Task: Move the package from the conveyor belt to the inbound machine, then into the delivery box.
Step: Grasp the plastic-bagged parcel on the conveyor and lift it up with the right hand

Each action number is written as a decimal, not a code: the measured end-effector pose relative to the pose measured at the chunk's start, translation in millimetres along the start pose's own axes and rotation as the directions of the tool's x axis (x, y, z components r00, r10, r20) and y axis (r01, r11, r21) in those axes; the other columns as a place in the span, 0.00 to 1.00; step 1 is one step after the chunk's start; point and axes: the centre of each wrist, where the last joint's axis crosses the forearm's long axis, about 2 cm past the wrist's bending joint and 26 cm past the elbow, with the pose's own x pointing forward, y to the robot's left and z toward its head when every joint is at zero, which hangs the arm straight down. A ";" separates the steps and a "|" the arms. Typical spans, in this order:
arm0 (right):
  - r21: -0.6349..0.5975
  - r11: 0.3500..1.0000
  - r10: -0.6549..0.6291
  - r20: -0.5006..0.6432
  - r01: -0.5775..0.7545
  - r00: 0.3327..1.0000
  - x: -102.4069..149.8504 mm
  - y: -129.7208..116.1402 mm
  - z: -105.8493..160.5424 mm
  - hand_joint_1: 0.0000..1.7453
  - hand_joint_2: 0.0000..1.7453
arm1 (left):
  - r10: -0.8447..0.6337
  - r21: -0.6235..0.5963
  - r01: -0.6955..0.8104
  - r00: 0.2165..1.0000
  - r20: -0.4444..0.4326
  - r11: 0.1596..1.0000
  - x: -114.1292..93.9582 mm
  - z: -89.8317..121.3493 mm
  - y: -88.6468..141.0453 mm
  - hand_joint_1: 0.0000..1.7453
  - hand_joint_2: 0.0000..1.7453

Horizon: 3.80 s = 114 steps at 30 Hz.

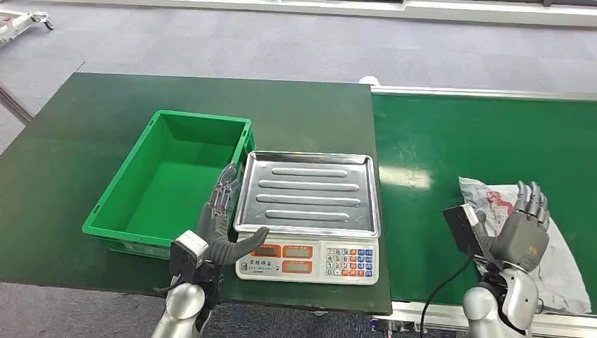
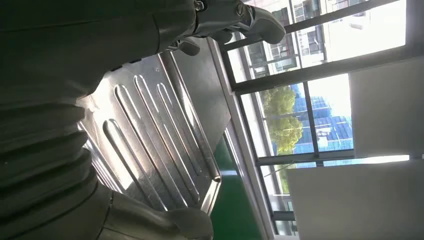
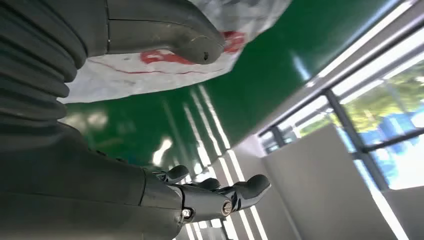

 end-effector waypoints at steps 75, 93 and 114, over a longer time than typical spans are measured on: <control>0.678 0.724 0.335 -0.185 -0.127 0.924 -16.3 53.4 -52.3 1.00 1.00 | -0.020 0.016 0.021 0.999 -0.032 1.000 -4.3 -16.8 5.1 0.00 1.00; 0.645 0.763 0.206 -0.183 -0.041 0.961 -8.4 55.9 -53.7 1.00 1.00 | -0.029 0.040 0.031 0.999 -0.036 0.999 -4.2 -13.8 8.2 0.00 1.00; 0.019 0.987 -0.161 0.293 0.162 0.942 37.3 1.7 -29.2 1.00 1.00 | -0.040 0.064 0.039 0.999 0.017 0.997 -1.5 -9.5 12.2 0.00 1.00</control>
